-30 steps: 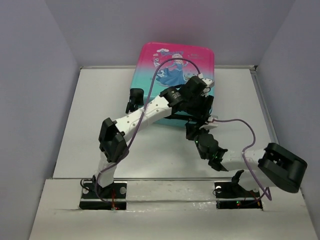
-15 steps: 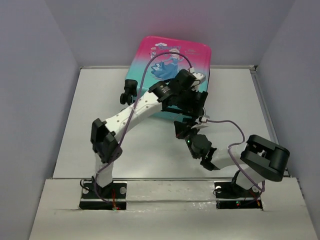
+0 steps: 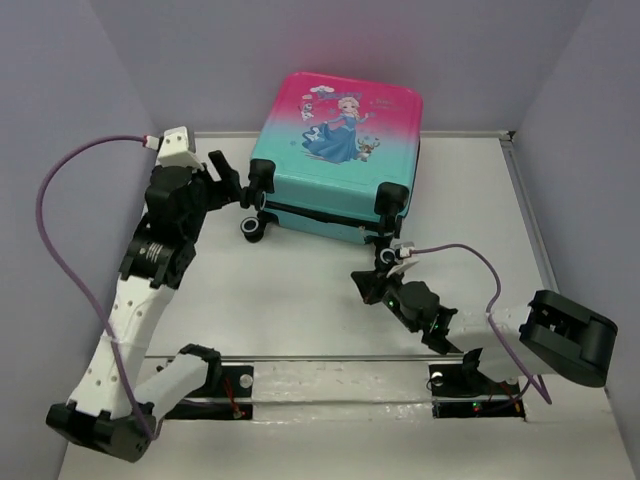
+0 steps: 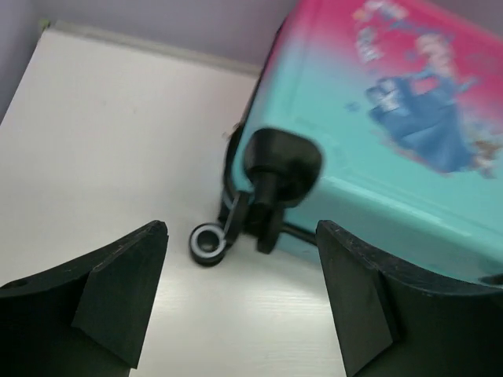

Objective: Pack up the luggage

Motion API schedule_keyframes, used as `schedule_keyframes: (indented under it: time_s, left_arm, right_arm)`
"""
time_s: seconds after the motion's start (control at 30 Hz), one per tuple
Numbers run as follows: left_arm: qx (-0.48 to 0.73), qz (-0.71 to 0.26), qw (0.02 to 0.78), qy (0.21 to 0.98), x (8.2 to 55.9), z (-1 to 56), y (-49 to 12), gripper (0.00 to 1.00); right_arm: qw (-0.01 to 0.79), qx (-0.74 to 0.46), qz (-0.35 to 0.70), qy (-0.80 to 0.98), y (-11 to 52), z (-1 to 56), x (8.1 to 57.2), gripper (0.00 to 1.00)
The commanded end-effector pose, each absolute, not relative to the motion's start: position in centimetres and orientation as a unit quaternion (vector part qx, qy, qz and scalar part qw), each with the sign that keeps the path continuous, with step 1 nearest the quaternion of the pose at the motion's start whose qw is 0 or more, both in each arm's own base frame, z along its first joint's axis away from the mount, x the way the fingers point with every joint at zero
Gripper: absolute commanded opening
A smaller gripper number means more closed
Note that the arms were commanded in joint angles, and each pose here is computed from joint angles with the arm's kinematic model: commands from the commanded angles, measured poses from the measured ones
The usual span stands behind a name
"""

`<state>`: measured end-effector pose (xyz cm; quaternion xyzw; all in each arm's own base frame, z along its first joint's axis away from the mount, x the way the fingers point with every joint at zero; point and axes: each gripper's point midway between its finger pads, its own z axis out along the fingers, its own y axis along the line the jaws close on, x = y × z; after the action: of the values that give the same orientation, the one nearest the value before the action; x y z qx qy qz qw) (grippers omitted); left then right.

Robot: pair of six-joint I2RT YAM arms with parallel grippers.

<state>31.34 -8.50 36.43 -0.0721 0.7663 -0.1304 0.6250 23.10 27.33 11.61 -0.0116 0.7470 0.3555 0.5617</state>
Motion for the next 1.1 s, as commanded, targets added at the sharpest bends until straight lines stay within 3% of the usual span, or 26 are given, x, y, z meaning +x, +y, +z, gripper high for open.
schedule_keyframes:
  time_s: [0.0, 0.2, 0.43, 0.5, 0.83, 1.07]
  left_arm:
    - [-0.056, -0.058, 0.528, 0.845, 35.3, 25.7, -6.4, 0.87]
    - [0.009, -0.113, 0.516, 0.849, 36.6, 24.9, -9.6, 0.90]
    - [0.022, -0.123, 0.479, 0.869, 38.7, 22.4, -10.8, 0.87]
    - [0.034, -0.157, 0.473, 0.866, 38.5, 22.5, -12.1, 0.86]
    - [0.025, -0.215, 0.535, 0.817, 34.4, 27.9, -12.5, 0.79]
    - [0.030, -0.241, 0.533, 0.811, 33.9, 28.9, -13.3, 0.86]
  right_arm:
    - [0.556, -0.041, 0.354, 0.751, 27.9, 11.9, 22.7, 0.07]
    - [0.555, -0.044, 0.358, 0.749, 27.8, 12.3, 22.5, 0.09]
    - [0.550, -0.054, 0.364, 0.750, 28.4, 12.0, 22.4, 0.29]
    - [0.548, -0.055, 0.365, 0.751, 28.3, 11.7, 22.2, 0.31]
    - [0.550, -0.065, 0.359, 0.751, 28.2, 11.7, 22.1, 0.32]
    - [0.548, -0.065, 0.363, 0.751, 28.4, 11.8, 22.1, 0.32]
